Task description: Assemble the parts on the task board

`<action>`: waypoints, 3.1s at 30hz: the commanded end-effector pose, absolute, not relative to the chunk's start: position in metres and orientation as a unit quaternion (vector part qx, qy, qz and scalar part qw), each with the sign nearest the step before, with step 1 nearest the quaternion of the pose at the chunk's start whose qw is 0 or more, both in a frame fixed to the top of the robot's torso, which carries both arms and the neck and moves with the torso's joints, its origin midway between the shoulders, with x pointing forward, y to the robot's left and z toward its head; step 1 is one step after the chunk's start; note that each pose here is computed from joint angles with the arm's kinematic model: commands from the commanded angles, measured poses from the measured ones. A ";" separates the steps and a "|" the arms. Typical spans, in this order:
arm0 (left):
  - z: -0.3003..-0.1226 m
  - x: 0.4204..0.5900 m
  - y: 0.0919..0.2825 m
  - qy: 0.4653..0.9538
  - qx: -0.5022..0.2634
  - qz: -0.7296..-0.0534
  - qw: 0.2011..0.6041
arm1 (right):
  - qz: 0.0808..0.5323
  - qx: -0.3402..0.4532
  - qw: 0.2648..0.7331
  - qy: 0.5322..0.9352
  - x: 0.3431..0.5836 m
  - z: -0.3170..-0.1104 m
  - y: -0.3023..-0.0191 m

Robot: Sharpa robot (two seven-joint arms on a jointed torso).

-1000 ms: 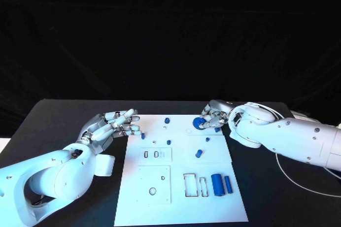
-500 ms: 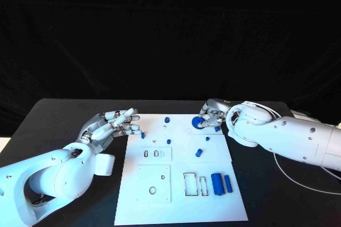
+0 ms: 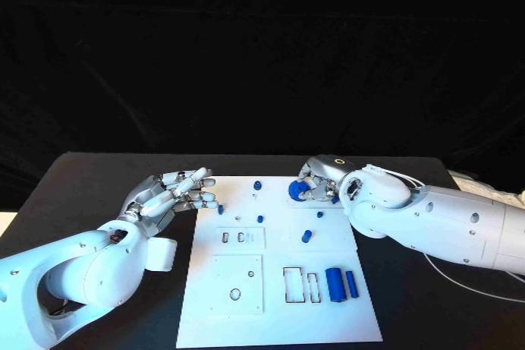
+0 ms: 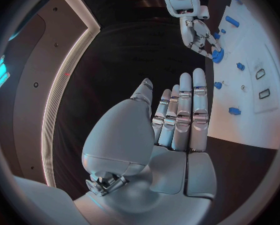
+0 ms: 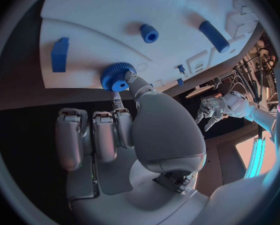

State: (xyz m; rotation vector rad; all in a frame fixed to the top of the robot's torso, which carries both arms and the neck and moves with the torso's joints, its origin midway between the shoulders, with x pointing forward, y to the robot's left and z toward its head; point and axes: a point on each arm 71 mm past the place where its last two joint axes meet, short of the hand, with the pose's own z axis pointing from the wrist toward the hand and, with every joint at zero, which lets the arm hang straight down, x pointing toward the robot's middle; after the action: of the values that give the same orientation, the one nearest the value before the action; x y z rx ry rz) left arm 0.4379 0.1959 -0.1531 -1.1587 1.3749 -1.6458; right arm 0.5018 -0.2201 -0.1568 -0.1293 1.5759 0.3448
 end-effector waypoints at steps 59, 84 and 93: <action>-0.152 0.438 0.191 0.531 -0.441 -0.642 0.333 | 0.226 -0.087 0.677 0.695 0.501 -0.163 -0.126; -0.153 0.439 0.196 0.531 -0.442 -0.641 0.335 | 0.295 -0.009 0.660 0.691 0.480 -0.145 -0.275; -0.154 0.441 0.197 0.530 -0.443 -0.640 0.336 | 0.286 -0.002 0.650 0.704 0.477 -0.160 -0.305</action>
State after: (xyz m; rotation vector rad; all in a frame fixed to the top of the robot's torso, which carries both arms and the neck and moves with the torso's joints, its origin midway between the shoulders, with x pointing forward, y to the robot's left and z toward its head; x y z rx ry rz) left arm 0.4412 0.1991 -0.1550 -1.1637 1.3797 -1.6407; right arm 0.4793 -0.3086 -0.1571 0.0214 1.5842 0.5831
